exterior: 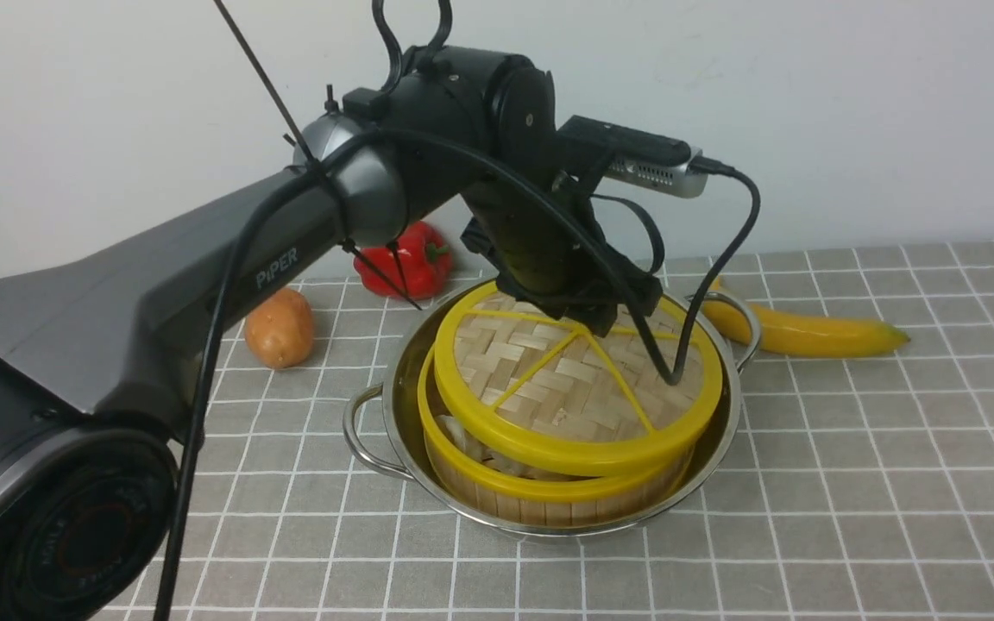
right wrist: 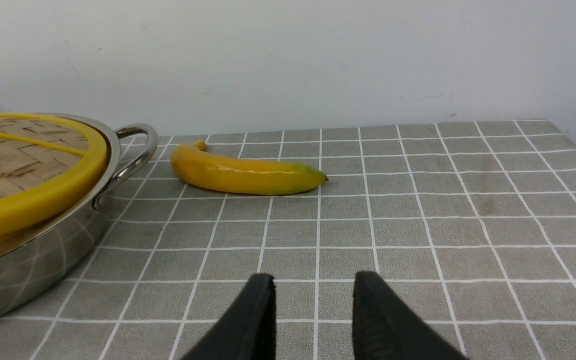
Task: Place the steamer in the pot on the grey tablecloth, and put the lid on the steamer.
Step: 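Place the yellow bamboo steamer lid onto the steamer in the pot with the left gripper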
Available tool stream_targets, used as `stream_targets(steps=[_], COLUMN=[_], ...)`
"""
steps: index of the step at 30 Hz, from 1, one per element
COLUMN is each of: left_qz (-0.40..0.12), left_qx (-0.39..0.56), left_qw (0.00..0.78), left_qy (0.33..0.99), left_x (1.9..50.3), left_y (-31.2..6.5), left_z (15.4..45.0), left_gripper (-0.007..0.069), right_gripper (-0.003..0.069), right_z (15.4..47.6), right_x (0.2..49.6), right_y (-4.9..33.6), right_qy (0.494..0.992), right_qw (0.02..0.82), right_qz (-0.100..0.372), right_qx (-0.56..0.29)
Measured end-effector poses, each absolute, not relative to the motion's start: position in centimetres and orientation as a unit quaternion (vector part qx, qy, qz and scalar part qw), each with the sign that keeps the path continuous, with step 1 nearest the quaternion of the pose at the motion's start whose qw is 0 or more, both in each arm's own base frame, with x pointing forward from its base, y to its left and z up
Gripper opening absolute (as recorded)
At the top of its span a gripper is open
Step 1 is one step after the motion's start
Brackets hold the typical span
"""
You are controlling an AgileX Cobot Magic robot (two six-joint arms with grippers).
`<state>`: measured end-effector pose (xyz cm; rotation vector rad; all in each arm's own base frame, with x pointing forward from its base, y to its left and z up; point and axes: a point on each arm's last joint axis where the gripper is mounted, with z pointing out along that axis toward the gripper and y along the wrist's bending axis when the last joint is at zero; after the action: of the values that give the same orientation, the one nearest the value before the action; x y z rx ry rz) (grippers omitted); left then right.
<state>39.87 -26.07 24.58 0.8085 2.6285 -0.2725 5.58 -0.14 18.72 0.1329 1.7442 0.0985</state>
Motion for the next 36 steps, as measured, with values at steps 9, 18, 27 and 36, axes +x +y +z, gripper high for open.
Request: stream_targets(steps=[9, 18, 27, 36], left_qz=[-0.102, -0.078, -0.065, -0.043], left_qx=[0.291, 0.300, 0.305, 0.312], left_qw=[0.188, 0.194, 0.178, 0.151], left_qy=[0.932, 0.931, 0.933, 0.937], left_x=[40.1, 40.4, 40.2, 39.8], left_y=[-26.3, -26.0, -25.7, -25.2], left_z=[23.9, 23.8, 23.7, 23.9], left_gripper=[0.0325, 0.0125, 0.0115, 0.0115], right_gripper=[0.0240, 0.0240, 0.0240, 0.0240], right_z=[18.7, 18.7, 18.7, 18.7], right_x=[5.6, 5.6, 5.6, 5.6], right_y=[-0.1, -0.1, -0.1, -0.1], right_qy=[0.765, 0.765, 0.765, 0.765], right_qw=[0.640, 0.640, 0.640, 0.640], right_qz=[0.043, 0.043, 0.043, 0.043], right_qx=[0.058, 0.058, 0.058, 0.058])
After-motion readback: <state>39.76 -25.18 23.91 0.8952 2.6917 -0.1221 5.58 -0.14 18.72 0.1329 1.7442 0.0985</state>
